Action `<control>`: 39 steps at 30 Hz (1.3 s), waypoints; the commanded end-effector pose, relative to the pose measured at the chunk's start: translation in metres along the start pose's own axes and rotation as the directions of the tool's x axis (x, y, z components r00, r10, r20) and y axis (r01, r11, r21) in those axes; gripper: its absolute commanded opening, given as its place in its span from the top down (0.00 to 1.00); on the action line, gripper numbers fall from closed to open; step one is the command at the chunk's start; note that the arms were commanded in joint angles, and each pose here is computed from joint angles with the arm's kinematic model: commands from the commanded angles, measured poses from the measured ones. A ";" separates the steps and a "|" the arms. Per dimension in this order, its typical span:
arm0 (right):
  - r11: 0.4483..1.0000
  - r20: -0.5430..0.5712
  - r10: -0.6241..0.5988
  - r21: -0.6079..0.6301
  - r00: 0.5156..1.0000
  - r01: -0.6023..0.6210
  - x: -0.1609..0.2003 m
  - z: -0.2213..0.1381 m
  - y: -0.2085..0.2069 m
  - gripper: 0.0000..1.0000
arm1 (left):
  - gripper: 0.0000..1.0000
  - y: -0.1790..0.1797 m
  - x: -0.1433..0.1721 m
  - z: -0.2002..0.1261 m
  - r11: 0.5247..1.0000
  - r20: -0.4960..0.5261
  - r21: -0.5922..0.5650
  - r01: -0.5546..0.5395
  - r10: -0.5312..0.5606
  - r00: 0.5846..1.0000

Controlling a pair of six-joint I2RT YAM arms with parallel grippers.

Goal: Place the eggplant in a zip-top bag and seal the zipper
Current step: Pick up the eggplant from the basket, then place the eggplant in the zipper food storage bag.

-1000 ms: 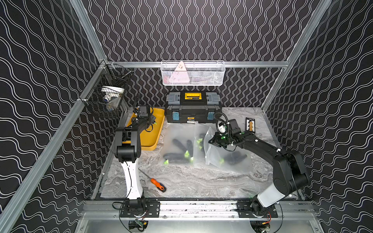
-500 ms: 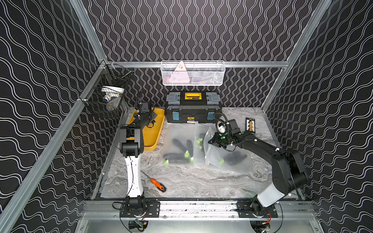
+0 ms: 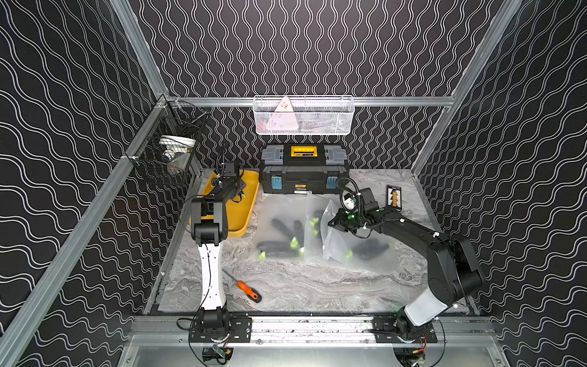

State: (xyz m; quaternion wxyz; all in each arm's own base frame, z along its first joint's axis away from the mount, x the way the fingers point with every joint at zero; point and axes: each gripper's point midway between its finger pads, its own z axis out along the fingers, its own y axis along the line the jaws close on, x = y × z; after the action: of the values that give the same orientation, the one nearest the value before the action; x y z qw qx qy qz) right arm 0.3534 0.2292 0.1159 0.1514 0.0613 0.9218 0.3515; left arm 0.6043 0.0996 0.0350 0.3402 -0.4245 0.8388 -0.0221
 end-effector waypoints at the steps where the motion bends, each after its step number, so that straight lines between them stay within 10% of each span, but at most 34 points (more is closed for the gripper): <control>1: 1.000 0.022 -0.011 -0.019 1.000 0.011 -0.004 -0.004 0.006 0.93 | 0.59 0.005 0.007 -0.007 1.000 -0.039 -0.015 -0.021 0.021 0.999; 13: 1.000 0.055 -0.023 -0.007 0.998 0.024 -0.006 -0.012 0.006 0.93 | 0.60 -0.018 -0.007 -0.092 0.992 0.013 0.093 -0.082 0.082 0.997; 25: 1.000 0.099 -0.024 0.008 0.995 0.024 -0.010 -0.019 0.005 0.93 | 0.60 -0.058 0.058 -0.236 0.920 -0.027 0.351 -0.177 0.199 0.980; 32: 0.999 0.095 -0.044 0.028 0.994 0.041 -0.009 -0.019 0.002 0.93 | 0.60 -0.077 0.152 -0.322 0.755 -0.117 0.597 -0.271 0.416 0.902; 39: 0.995 0.105 -0.093 0.040 0.990 0.089 -0.009 -0.019 0.004 0.93 | 0.59 -0.078 0.258 -0.383 0.507 -0.172 0.798 -0.325 0.709 0.684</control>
State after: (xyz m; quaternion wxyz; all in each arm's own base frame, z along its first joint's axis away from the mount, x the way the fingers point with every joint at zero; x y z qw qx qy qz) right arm 0.3535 0.2184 0.1312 0.2007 0.0526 0.9204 0.3313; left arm 0.3570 -0.2072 0.2140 0.2875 -0.0330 0.9070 -0.3061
